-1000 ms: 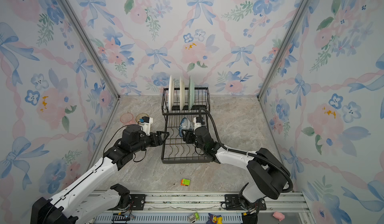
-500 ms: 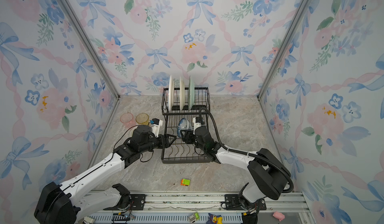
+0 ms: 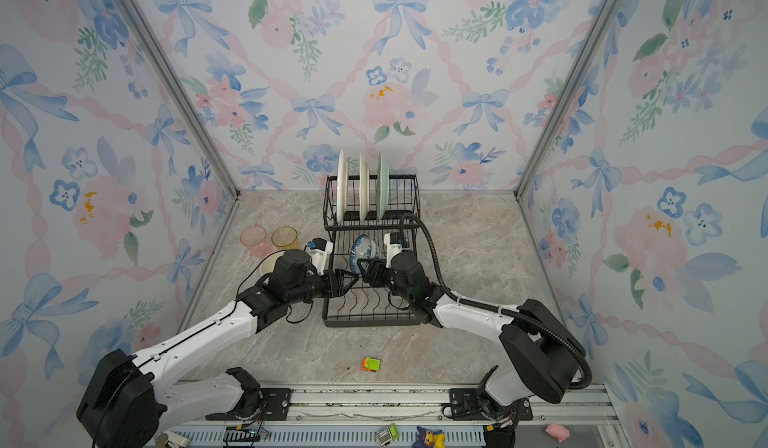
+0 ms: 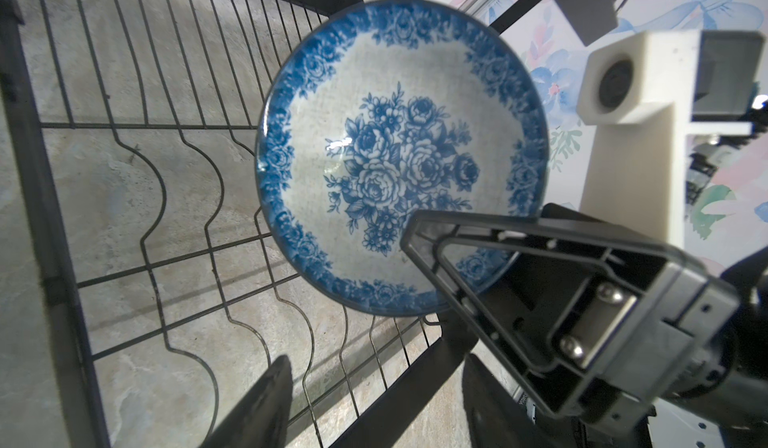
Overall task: Unload the mixed dishes from the dish rack
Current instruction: 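Hold the floral bowl with the right gripper while the left gripper reaches for it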
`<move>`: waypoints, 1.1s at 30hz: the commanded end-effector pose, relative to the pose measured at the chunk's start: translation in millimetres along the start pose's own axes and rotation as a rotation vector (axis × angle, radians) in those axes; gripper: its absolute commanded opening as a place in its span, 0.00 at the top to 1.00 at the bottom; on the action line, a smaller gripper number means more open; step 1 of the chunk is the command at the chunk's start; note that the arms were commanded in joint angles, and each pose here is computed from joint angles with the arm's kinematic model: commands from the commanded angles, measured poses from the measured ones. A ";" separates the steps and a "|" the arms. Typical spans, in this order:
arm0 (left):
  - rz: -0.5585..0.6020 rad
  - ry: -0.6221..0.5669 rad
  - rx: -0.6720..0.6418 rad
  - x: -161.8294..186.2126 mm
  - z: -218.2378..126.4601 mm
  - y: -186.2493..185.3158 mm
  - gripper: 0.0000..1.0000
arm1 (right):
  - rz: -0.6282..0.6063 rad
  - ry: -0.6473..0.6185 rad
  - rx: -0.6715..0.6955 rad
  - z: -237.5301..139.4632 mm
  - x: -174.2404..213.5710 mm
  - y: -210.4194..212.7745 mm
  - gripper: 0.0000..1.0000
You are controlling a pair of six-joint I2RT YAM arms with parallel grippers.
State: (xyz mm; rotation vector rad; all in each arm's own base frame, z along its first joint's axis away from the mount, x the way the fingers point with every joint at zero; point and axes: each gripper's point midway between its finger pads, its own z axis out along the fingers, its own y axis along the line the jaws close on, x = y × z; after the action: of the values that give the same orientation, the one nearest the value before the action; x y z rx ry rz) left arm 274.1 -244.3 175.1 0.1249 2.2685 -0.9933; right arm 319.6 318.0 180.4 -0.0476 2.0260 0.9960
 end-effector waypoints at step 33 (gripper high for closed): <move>-0.018 -0.108 -0.040 -46.0 -1.9 12.8 0.36 | 0.022 -0.109 -0.107 -27.4 -36.4 33.0 0.38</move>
State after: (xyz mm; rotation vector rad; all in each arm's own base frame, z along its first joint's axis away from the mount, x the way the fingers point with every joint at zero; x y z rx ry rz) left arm 304.4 -231.8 181.5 0.0575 2.2451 -0.9508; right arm 313.3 310.6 205.3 -0.0243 1.9783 1.0387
